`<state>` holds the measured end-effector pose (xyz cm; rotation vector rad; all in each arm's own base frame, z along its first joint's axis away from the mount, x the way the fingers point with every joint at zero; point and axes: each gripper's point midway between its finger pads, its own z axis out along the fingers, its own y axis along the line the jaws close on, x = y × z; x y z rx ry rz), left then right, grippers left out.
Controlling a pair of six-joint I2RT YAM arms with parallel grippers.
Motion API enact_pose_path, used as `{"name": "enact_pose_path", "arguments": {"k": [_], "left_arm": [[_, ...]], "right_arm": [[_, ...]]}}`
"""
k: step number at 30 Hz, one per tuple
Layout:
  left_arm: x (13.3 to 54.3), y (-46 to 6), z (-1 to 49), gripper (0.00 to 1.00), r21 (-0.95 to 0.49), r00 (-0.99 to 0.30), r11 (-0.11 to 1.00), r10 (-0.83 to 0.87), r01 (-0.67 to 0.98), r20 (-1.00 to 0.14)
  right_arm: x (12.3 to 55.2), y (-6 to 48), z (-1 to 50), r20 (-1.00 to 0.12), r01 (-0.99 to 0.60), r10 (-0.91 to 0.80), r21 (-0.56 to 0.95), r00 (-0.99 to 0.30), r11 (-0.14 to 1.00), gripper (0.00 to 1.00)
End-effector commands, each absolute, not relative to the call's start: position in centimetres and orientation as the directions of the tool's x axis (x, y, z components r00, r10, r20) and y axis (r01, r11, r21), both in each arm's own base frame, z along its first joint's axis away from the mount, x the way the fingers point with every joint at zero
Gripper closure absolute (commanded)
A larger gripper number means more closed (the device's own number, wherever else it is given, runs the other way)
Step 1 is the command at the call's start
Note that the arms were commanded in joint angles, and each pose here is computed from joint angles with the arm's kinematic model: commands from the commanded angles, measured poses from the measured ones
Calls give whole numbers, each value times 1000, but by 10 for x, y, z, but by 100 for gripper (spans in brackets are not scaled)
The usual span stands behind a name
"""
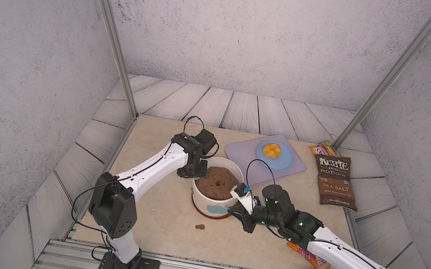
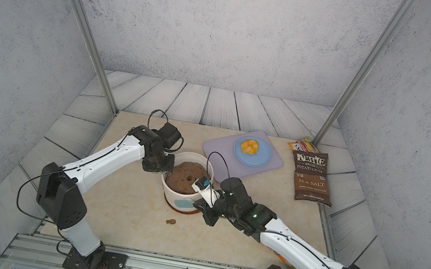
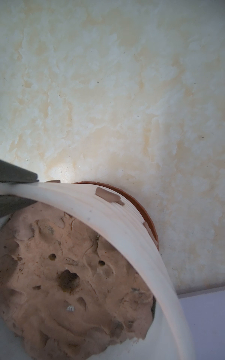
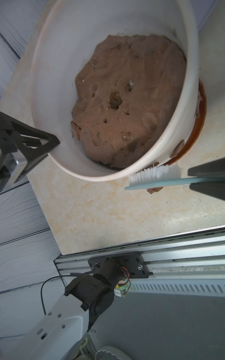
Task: Scrub the dried mud off the ceramic pot
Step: Rotate the pot on the tray.
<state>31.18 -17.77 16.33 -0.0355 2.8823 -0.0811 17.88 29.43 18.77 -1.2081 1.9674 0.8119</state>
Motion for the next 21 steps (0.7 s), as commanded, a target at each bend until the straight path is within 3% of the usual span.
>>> {"name": "enact_pose_path", "arguments": {"k": [1,15,21], "left_arm": [[315,-195,138,100,-81,-975,992,75,94,-209],[323,-194,139,100,-29,-960,982,177,187,-217],[325,-198,139,100,-17,-938,958,276,286,-212]], "right_arm": [[178,275,158,-737,-900,-564,141,-374,413,100],[131,284,167,-729,-936,-589,258,-350,238,100],[143,298,200,-799,-952,-522,209,-299,225,100]]}}
